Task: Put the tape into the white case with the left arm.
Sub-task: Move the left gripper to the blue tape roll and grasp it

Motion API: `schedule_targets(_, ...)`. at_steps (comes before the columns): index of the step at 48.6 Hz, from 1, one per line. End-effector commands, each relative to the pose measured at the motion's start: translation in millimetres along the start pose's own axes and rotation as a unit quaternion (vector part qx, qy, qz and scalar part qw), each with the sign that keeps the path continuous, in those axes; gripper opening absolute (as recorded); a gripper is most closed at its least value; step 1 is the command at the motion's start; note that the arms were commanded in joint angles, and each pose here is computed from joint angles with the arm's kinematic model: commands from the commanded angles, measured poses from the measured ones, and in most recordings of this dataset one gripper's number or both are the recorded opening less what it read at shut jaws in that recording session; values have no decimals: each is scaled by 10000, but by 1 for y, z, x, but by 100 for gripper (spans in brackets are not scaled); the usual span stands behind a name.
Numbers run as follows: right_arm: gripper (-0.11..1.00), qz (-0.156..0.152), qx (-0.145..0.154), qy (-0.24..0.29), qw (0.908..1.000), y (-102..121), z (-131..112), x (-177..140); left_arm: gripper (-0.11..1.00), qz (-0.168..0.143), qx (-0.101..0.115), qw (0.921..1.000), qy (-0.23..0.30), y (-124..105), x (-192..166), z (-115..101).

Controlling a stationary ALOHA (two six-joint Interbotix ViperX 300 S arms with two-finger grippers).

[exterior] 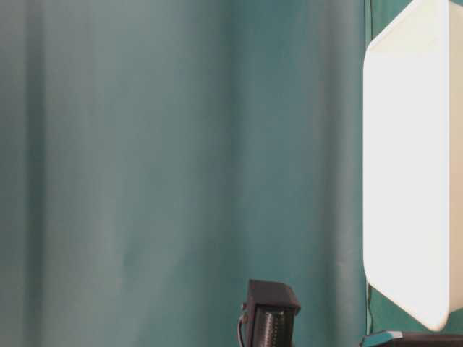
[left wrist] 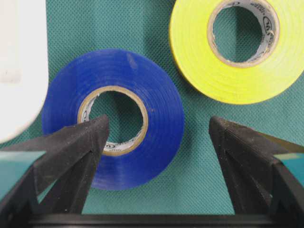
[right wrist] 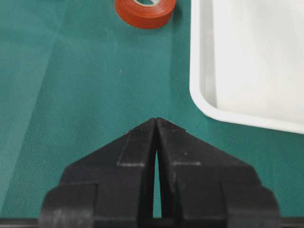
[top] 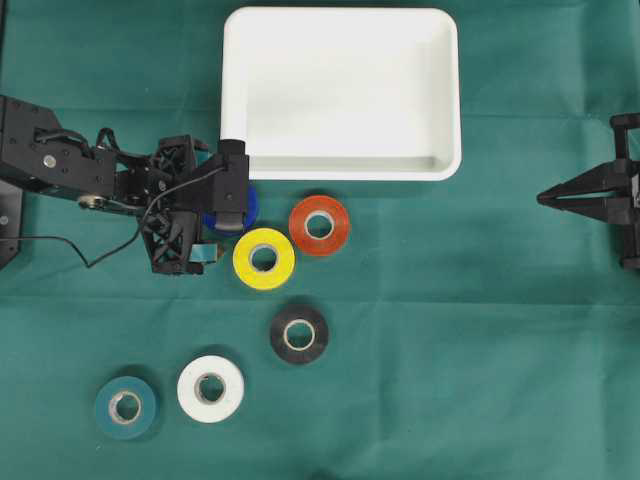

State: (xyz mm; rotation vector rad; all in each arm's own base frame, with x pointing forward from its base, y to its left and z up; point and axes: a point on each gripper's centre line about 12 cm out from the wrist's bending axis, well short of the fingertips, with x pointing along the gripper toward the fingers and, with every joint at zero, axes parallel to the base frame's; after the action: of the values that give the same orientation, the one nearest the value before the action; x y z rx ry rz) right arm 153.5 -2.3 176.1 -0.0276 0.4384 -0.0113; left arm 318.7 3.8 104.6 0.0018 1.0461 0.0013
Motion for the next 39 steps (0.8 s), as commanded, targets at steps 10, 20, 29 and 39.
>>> schedule_targets(10, -9, -6, 3, -61, 10000, 0, 4, 0, 98, 19, -20, 10000, -92, 2, 5, 6)
schedule_targets(20, -9, -5, 3, -69, 10000, 0, 4, 0, 94, 14, -45, 10000, -77, 1, 9, 4)
schedule_targets(29, -9, -5, 3, -69, 10000, 0, 4, 0, 78, 6, -24, 10000, -77, 0, 8, 4)
schedule_targets(39, -9, -6, 3, -61, 10000, 0, 4, 0, 26, -22, 23, 10000, -61, -3, 7, 5)
